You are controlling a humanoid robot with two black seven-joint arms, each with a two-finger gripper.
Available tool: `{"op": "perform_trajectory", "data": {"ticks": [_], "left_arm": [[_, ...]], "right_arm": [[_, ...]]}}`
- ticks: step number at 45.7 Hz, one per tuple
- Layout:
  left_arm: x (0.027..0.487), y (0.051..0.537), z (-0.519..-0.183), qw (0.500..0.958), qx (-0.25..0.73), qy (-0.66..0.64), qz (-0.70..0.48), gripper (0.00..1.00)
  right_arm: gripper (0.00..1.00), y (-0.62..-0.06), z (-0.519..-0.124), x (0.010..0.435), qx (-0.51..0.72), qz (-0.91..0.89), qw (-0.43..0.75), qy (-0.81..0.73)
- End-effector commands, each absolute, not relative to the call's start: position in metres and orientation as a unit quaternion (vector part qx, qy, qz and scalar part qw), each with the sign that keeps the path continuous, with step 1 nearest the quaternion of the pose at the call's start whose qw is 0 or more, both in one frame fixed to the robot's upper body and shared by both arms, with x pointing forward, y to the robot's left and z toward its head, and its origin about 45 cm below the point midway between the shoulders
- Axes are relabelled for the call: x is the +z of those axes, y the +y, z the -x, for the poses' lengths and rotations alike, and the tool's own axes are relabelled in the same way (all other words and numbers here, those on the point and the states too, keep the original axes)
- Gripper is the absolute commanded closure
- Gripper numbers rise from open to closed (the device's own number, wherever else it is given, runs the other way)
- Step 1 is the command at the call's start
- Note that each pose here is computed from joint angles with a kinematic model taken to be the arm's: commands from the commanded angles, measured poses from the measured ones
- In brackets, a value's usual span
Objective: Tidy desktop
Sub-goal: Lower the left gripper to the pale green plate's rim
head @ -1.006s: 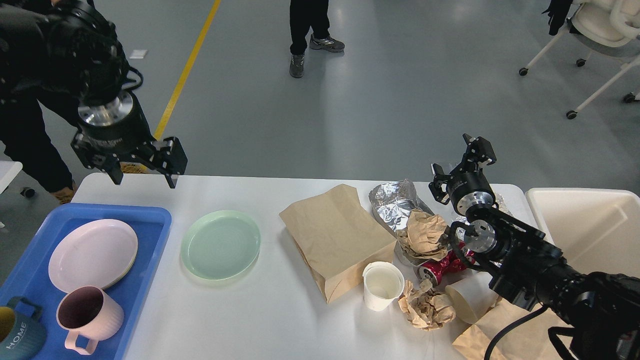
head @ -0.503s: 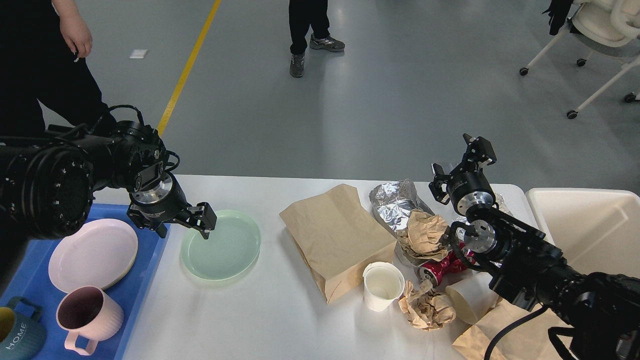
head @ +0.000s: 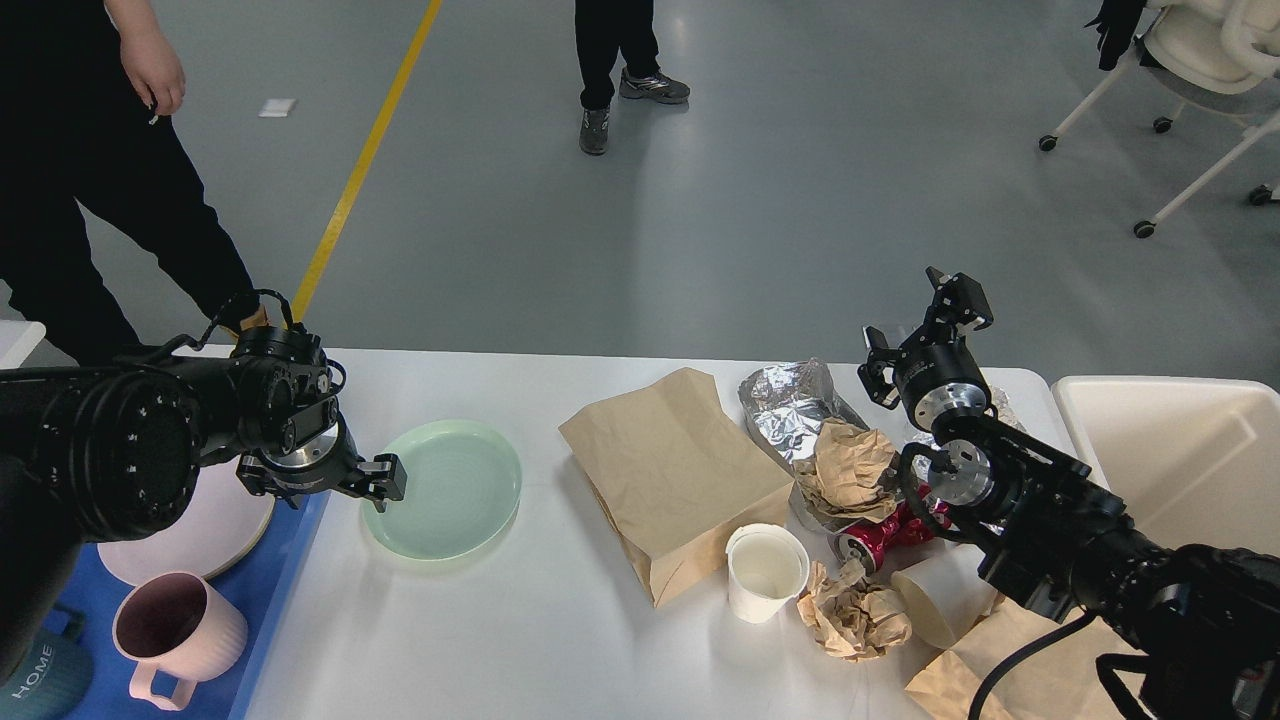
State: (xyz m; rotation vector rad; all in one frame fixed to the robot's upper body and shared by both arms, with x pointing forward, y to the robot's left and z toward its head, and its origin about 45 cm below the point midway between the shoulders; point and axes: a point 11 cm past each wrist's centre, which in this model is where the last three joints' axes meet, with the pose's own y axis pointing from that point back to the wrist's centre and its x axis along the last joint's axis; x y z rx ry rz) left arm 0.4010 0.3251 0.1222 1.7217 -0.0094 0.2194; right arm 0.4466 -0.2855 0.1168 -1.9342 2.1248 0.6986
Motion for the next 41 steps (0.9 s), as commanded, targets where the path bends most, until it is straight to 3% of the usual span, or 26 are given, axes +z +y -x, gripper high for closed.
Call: {"op": "perform_trajectory", "data": {"ticks": [1,29,41], "left_arm": [[0.116,0.321,-0.400,0.656,0.103,0.000,-0.747,0.08],[0.091,0.309,-0.385,0.681,0.106,0.027,-0.724,0.12],[0.085,0.307,-0.382,0.688,0.109,0.034,-0.717,0.24]], "right_arm": [[0.00,-0.286,-0.446,0.116,0.235,0.651,0.092,0.716],[0.00,-0.286,-0.446,0.116,0.236,0.651,0.092,0.716],[0.00,-0.286,-0.446,0.116,0.235,0.651,0.092,0.716]]}}
